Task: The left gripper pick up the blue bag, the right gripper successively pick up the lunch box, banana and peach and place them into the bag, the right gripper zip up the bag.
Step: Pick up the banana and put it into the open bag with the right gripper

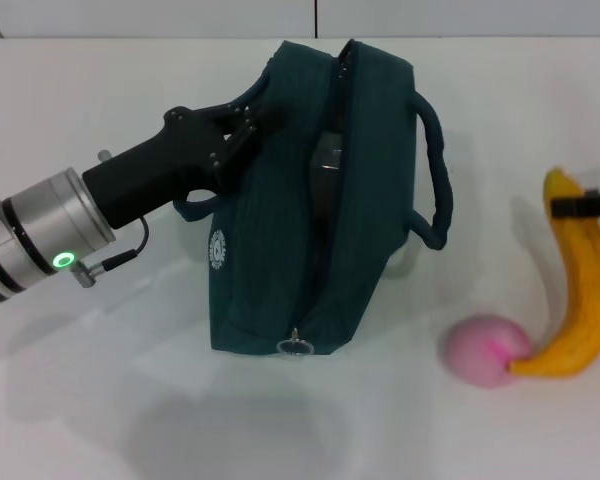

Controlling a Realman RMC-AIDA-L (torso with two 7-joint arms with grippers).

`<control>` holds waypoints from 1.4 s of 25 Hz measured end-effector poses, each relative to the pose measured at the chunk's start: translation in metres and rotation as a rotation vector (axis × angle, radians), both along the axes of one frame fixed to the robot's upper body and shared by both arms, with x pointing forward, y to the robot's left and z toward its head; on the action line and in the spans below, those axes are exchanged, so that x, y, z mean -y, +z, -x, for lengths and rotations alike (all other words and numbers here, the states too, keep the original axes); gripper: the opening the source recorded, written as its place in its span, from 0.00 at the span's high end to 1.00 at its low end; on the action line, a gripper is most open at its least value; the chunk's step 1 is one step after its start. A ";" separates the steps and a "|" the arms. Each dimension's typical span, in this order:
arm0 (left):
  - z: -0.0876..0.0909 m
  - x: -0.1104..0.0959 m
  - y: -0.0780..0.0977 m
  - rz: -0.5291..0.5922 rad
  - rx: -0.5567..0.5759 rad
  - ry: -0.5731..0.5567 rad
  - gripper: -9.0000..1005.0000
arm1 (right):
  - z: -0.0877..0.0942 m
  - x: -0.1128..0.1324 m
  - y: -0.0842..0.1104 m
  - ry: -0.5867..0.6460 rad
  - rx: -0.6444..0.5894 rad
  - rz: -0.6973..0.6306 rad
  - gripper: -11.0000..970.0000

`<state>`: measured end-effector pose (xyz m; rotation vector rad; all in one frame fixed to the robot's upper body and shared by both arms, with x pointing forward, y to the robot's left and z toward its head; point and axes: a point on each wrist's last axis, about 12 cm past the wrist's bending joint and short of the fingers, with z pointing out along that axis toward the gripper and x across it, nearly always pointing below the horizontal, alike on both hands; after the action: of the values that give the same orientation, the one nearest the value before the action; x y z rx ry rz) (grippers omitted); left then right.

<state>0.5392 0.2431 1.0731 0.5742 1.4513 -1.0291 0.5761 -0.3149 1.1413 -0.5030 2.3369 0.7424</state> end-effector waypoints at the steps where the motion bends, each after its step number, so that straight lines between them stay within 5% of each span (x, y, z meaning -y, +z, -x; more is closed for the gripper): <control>1: 0.001 0.000 0.000 0.003 0.007 -0.003 0.92 | 0.000 0.003 0.002 -0.006 0.027 -0.018 0.51; 12: 0.005 0.003 0.001 0.021 0.050 -0.008 0.91 | 0.009 0.034 0.016 -0.058 0.232 -0.174 0.51; 22: 0.004 0.003 0.004 0.043 0.067 0.004 0.91 | 0.017 0.045 0.035 0.030 0.392 -0.472 0.53; 30: 0.008 0.008 0.007 0.074 0.105 -0.024 0.91 | 0.018 0.036 0.052 0.094 0.543 -0.599 0.53; 35: 0.009 0.008 0.008 0.082 0.112 -0.032 0.91 | 0.004 0.003 0.062 0.197 0.605 -0.626 0.53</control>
<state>0.5299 0.2355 1.0814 0.5880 1.2995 -1.0603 0.5721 -0.3179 1.2032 -0.5716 1.4163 1.1641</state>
